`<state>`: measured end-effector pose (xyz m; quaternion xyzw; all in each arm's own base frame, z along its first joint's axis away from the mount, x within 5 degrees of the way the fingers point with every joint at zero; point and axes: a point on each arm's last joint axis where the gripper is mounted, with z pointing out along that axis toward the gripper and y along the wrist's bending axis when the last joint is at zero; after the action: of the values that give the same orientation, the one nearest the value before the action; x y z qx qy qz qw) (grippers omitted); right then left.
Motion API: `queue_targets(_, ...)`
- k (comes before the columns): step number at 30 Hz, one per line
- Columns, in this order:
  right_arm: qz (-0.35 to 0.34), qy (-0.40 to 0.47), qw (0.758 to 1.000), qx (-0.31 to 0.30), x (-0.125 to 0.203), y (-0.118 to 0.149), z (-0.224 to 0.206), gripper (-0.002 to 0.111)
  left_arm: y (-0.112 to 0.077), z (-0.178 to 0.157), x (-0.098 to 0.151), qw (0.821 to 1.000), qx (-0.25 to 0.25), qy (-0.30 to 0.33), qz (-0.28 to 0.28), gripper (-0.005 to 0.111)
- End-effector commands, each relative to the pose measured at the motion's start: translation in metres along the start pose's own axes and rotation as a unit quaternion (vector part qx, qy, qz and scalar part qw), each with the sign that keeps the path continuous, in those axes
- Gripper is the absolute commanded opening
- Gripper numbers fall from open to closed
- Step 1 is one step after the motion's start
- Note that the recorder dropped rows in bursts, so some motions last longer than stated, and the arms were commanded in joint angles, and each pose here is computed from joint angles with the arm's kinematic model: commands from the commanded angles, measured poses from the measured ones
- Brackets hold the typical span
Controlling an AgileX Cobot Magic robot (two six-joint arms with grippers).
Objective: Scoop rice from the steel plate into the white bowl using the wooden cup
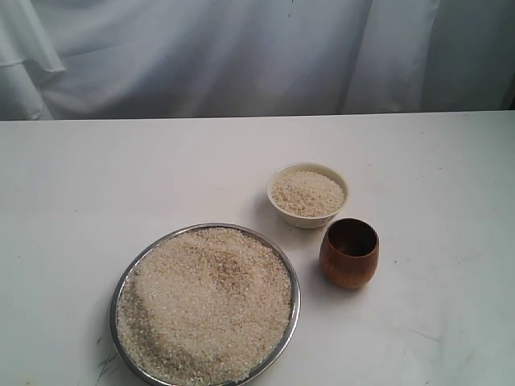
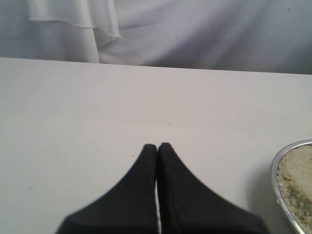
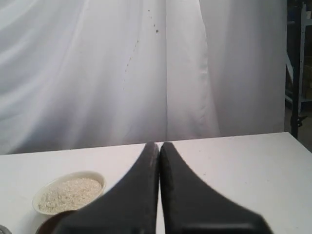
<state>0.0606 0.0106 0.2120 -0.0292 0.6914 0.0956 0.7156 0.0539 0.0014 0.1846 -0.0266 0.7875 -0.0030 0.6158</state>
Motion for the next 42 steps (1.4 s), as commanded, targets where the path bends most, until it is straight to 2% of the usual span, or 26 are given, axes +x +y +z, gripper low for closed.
queue_targets(1,0.001,0.041,0.999,0.015,0.009,-0.002,-0.001,0.0,0.0,0.0,0.0,1.0,0.001,-0.006,0.001,0.0)
queue_targets(7,0.018,0.119,0.992,0.036,0.023,-0.004,-0.003,0.0,0.0,0.0,0.0,1.0,0.001,-0.006,0.001,0.0)
queue_targets(15,0.018,0.16,0.986,0.038,0.03,-0.004,-0.005,0.0,0.0,0.0,0.0,1.0,0.001,-0.006,0.001,0.0)
queue_targets(42,-0.003,0.14,0.989,0.039,0.028,-0.005,-0.009,0.0,0.0,0.0,0.0,1.0,0.001,-0.006,0.001,0.0)
